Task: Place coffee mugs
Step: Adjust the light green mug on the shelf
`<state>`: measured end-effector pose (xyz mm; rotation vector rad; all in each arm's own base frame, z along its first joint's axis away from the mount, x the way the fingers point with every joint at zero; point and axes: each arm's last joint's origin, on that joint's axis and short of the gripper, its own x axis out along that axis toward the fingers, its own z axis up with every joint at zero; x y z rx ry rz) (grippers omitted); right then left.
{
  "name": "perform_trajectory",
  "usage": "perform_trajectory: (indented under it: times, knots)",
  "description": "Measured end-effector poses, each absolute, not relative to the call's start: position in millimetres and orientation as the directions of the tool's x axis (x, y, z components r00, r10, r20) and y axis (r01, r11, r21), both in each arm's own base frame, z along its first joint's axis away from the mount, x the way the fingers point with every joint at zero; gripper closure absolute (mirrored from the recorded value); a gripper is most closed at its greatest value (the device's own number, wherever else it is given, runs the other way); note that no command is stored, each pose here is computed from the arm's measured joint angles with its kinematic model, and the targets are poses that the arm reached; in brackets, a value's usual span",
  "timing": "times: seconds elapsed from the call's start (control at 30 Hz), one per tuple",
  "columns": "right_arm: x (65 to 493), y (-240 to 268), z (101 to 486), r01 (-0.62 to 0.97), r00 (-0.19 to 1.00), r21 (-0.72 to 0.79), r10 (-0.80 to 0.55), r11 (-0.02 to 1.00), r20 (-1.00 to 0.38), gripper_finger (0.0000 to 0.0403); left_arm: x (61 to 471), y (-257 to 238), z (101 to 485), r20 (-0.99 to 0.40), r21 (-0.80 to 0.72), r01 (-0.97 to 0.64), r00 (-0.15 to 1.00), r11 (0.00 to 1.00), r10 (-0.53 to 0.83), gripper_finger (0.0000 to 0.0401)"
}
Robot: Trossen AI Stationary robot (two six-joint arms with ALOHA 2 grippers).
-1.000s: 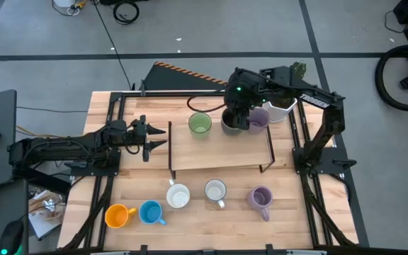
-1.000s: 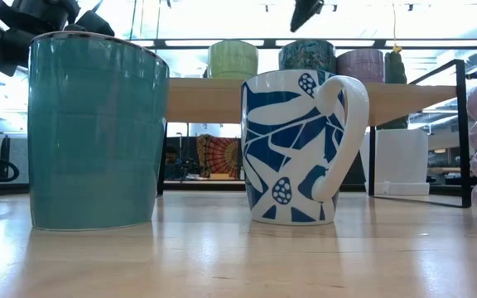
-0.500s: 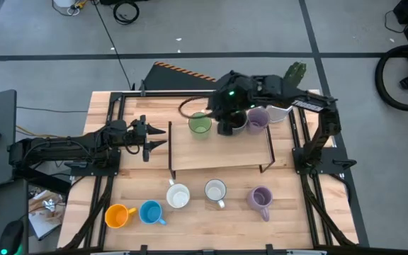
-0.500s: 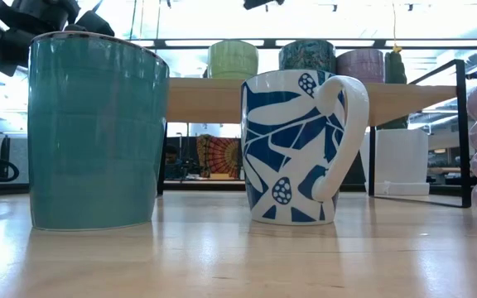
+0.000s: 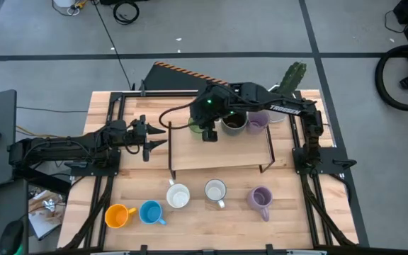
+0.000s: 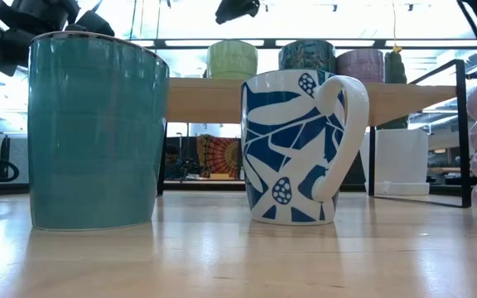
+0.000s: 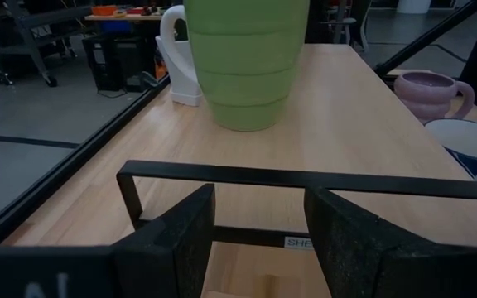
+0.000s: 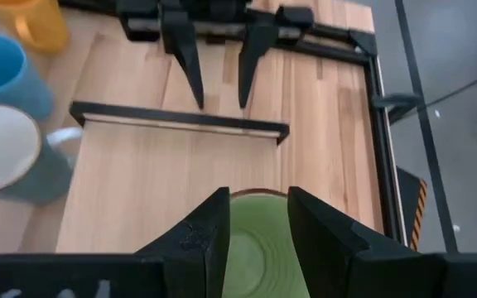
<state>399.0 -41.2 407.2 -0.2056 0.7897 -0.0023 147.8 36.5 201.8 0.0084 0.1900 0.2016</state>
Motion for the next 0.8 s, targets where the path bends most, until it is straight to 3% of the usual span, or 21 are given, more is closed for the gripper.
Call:
perform_trajectory:
  times: [0.23,0.6,0.8]
  knots:
    - [407,-47,411,-0.08,0.762,-0.165,-0.046,0.983,-0.646,0.0273,148,37,202,-0.187,0.027,-0.198,0.962,0.98,0.2,0.0207]
    - [416,-49,381,-0.077,0.644,-0.149,-0.065,0.986,-0.762,0.0273,148,37,201,-0.197,0.026,-0.198,0.96,0.98,0.199,0.0207]
    - [415,-49,382,-0.067,0.645,-0.154,-0.075,0.986,-0.76,0.0273,148,36,201,-0.196,0.025,-0.198,0.96,0.98,0.199,0.0207]
